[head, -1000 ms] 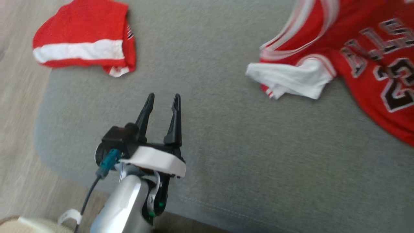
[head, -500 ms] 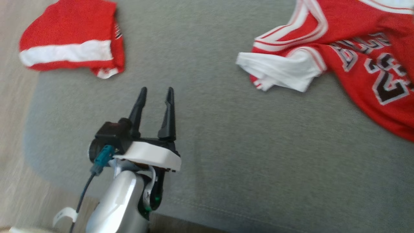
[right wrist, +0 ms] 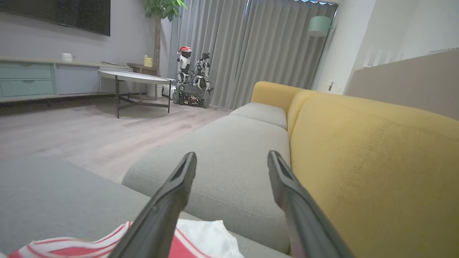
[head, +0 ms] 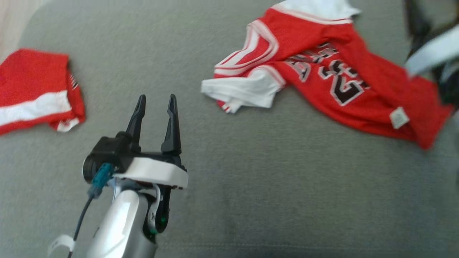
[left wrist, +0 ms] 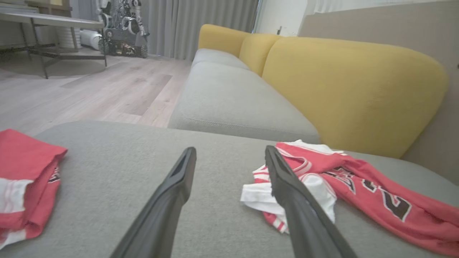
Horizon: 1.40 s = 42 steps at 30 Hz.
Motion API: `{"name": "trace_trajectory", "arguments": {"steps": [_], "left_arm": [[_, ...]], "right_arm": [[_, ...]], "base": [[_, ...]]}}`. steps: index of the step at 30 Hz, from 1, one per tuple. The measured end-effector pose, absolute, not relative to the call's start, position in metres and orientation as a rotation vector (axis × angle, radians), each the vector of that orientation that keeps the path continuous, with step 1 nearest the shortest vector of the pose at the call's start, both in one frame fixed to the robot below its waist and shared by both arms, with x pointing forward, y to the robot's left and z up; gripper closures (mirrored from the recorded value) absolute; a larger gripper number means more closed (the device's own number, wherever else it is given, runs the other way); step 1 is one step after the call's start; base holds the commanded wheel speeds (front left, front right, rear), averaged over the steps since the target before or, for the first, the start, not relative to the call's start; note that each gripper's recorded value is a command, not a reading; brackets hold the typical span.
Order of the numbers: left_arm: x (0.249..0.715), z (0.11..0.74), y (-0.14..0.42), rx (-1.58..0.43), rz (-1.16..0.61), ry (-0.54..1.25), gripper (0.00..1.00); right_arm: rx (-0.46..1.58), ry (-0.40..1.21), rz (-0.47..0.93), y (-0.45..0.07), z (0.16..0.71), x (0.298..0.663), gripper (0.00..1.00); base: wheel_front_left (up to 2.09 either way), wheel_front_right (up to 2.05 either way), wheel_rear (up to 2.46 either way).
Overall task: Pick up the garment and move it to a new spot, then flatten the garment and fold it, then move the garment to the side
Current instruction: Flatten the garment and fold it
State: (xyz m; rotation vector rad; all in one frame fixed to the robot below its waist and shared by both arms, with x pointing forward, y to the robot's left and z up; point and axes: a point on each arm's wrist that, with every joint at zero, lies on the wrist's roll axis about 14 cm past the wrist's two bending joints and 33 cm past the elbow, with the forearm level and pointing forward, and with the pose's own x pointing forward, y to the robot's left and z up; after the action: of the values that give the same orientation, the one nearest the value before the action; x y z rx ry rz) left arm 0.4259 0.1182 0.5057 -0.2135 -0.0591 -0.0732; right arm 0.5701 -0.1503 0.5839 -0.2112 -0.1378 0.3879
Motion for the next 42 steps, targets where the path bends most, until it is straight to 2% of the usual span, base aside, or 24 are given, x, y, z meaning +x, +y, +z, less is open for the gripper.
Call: {"name": "trace_trajectory", "arguments": {"steps": [7, 11, 17, 22, 27, 36, 42], "left_arm": [[0.415, 0.517, 0.098, -0.229, -0.129, -0.084, 0.00], [0.410, 0.520, 0.086, -0.237, -0.165, -0.088, 0.00], [0.403, 0.512, 0.075, -0.233, -0.202, -0.061, 0.00], [0.404, 0.509, 0.073, -0.233, -0.207, -0.053, 0.00], [0.405, 0.502, 0.072, -0.224, -0.214, -0.035, 0.00], [0.410, 0.476, 0.080, -0.212, -0.193, 0.030, 0.00], [0.422, 0.468, 0.086, -0.210, -0.174, 0.043, 0.00]], "right_arm": [[-0.050, -0.137, 0.259, -0.179, 0.550, 0.481, 0.00], [0.018, -0.117, 0.204, -0.177, 0.530, 0.435, 0.00], [0.050, -0.024, 0.138, -0.178, 0.492, 0.390, 0.00], [0.032, 0.001, 0.111, -0.184, 0.483, 0.387, 0.00], [-0.045, 0.113, 0.051, -0.209, 0.456, 0.388, 0.00], [-0.209, 0.328, 0.023, -0.236, 0.413, 0.416, 0.00], [-0.260, 0.398, 0.013, -0.244, 0.393, 0.431, 0.00]], "base": [[0.00, 0.00, 0.00], [0.00, 0.00, 0.00], [0.00, 0.00, 0.00], [0.00, 0.00, 0.00], [0.00, 0.00, 0.00], [0.00, 0.00, 0.00], [0.00, 0.00, 0.00]]}}
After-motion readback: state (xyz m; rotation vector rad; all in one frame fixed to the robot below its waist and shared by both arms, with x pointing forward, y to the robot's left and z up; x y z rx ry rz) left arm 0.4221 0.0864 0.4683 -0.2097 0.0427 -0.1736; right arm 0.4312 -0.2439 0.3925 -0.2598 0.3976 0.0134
